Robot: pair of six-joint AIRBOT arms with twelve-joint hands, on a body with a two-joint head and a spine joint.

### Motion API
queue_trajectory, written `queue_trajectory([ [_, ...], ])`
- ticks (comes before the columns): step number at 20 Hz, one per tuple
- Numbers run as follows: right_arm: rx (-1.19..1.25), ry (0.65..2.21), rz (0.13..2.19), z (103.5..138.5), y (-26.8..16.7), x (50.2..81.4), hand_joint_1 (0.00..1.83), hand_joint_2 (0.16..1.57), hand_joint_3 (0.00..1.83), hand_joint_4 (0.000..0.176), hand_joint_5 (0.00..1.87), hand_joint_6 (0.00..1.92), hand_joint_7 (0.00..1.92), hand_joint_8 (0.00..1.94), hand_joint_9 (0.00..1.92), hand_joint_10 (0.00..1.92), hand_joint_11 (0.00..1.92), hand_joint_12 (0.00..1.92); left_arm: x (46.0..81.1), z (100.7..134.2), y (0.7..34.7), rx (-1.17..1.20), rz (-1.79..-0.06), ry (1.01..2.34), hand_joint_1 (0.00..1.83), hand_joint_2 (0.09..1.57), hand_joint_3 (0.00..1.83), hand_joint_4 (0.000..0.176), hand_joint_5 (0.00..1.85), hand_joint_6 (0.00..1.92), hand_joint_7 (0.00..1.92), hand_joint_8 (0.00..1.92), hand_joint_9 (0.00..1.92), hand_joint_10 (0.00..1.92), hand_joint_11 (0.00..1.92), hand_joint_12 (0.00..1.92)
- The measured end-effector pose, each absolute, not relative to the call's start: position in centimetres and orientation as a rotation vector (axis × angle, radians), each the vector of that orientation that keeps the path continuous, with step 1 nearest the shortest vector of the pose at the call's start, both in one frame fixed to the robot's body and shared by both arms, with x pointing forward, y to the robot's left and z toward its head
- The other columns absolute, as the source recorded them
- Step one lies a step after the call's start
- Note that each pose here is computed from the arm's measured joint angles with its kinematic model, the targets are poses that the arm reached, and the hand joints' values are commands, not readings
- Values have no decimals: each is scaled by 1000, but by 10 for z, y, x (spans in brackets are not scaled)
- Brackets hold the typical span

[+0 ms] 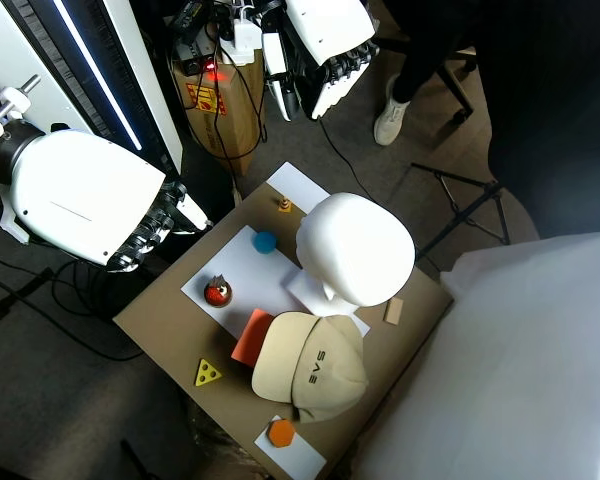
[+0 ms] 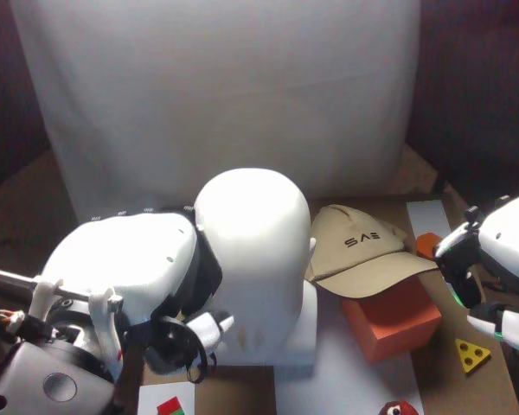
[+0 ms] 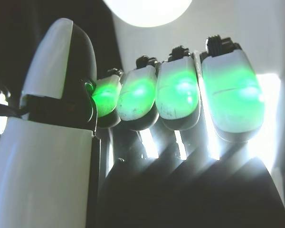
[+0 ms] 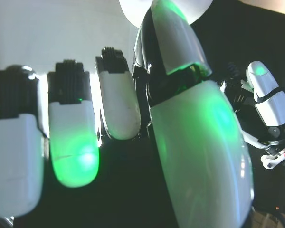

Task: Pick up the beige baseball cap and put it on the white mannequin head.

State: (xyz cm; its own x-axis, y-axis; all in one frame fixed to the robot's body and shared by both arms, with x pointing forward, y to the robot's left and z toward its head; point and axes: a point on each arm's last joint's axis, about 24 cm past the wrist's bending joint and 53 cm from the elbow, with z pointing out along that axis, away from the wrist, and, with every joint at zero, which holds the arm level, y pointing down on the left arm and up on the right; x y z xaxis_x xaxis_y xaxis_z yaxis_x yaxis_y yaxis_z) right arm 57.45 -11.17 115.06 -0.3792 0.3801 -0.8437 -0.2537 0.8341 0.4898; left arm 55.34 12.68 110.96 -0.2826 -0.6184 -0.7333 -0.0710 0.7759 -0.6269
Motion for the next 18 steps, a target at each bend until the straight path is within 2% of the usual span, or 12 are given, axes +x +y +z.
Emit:
queue_trajectory([
  [4, 83, 1857, 671, 1145, -111, 573, 0, 871, 220, 52, 0, 0, 0, 0, 0, 0, 0, 215, 553, 1107, 128, -546, -578, 1809, 0, 1053, 140, 62, 94, 42, 88, 39, 54, 40, 0, 520],
  [5, 71, 1850, 670, 1147, -110, 573, 0, 927, 105, 49, 0, 0, 0, 0, 0, 0, 0, 220, 553, 1108, 127, -542, -581, 1804, 0, 1096, 54, 62, 108, 13, 101, 11, 65, 13, 0, 492],
  [6, 56, 1837, 672, 1149, -109, 573, 0, 927, 105, 49, 0, 0, 0, 0, 0, 0, 0, 220, 554, 1111, 126, -532, -585, 1795, 0, 1096, 54, 62, 108, 13, 101, 11, 65, 13, 0, 492],
  [10, -120, 1785, 717, 1144, -105, 574, 0, 953, 47, 39, 0, 0, 0, 0, 0, 0, 0, 254, 550, 1104, 129, -522, -560, 1806, 0, 1117, 11, 62, 113, 1, 98, 0, 85, 4, 0, 517],
  [11, -156, 1782, 707, 1139, -105, 578, 46, 982, 52, 35, 0, 0, 0, 0, 0, 0, 0, 249, 548, 1101, 131, -506, -549, 1806, 0, 1117, 10, 61, 113, 1, 98, 0, 86, 4, 0, 516],
  [12, -164, 1789, 694, 1135, -108, 583, 248, 1008, 56, 26, 0, 0, 0, 0, 0, 0, 0, 241, 545, 1097, 133, -493, -534, 1806, 0, 1118, 7, 61, 114, 1, 98, 0, 86, 3, 0, 527],
  [13, -195, 1804, 666, 1127, -113, 590, 881, 1076, 34, 1, 0, 0, 17, 6, 21, 8, 0, 248, 540, 1090, 137, -487, -517, 1809, 0, 1120, 6, 61, 118, 2, 99, 0, 87, 2, 0, 526],
  [16, -251, 1837, 599, 1107, -118, 605, 1198, 1092, 14, 0, 0, 0, 54, 4, 73, 10, 0, 343, 533, 1067, 149, -513, -485, 1827, 0, 1123, 6, 62, 113, 0, 101, 1, 82, 0, 0, 521],
  [18, -302, 1822, 558, 1095, -109, 614, 1227, 1098, 10, 0, 10, 2, 85, 5, 97, 9, 0, 393, 530, 1056, 146, -522, -512, 1828, 0, 1123, 5, 62, 113, 0, 101, 1, 78, 0, 0, 518],
])
